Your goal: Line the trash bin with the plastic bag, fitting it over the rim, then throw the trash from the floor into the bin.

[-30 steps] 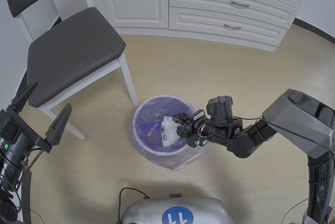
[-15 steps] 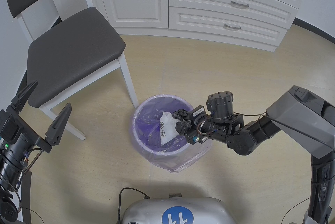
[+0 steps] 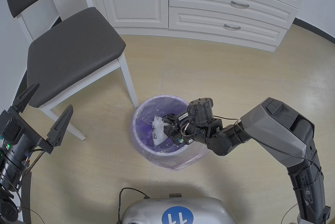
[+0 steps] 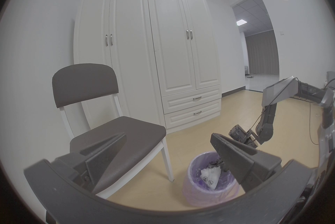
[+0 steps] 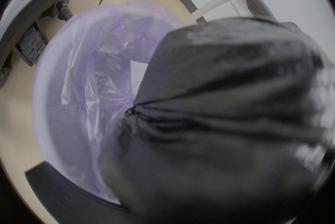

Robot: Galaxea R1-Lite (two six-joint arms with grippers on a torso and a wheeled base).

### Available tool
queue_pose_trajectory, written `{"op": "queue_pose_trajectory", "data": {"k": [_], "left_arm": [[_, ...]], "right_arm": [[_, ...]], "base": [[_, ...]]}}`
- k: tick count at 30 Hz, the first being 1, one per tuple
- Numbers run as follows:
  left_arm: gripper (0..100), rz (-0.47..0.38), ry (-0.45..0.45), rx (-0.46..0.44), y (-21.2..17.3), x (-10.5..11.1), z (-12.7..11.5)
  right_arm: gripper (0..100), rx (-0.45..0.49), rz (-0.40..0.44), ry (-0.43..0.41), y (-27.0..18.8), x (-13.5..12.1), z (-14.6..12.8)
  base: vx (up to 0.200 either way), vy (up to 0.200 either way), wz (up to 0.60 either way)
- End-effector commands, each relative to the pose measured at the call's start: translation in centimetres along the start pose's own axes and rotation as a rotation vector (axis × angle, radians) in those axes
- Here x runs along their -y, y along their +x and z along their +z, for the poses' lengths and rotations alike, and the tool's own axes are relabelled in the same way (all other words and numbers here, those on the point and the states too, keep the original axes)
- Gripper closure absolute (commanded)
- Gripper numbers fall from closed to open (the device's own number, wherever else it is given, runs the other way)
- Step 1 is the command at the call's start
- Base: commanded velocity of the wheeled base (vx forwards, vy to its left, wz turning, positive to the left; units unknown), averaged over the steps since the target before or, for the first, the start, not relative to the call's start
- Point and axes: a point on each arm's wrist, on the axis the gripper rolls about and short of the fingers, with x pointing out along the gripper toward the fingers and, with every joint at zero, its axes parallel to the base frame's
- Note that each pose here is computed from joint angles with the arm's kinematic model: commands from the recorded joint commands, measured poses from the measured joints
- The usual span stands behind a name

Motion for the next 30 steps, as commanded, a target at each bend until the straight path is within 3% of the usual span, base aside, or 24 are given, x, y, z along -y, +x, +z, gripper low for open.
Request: {"op": "queue_pose_trajectory", "data": {"k": [1, 12, 21, 30], "left_arm": [[0, -0.003, 0.0, -0.014, 0.1, 0.0, -0.3], [0, -0.004, -0.003, -0.017, 0.2, 0.0, -0.3], [0, -0.003, 0.0, -0.008, 0.1, 0.0, -0.2], [0, -0.001, 0.001, -0.002, 0.1, 0.0, -0.1]], "right_arm": [[100, 0.006, 0.04, 0.001, 2.0, -2.6, 0.5], [100, 0.013, 0.092, 0.018, 1.4, -0.8, 0.2], [100, 0.014, 0.067, 0.017, -0.5, 2.4, -0.2], [100, 0.021, -0.011, 0.014, -1.5, 5.5, 0.3]], "base": [[0.0, 0.0, 0.0], [0.0, 0.0, 0.0], [0.0, 0.0, 0.0], [0.0, 0.0, 0.0]]}}
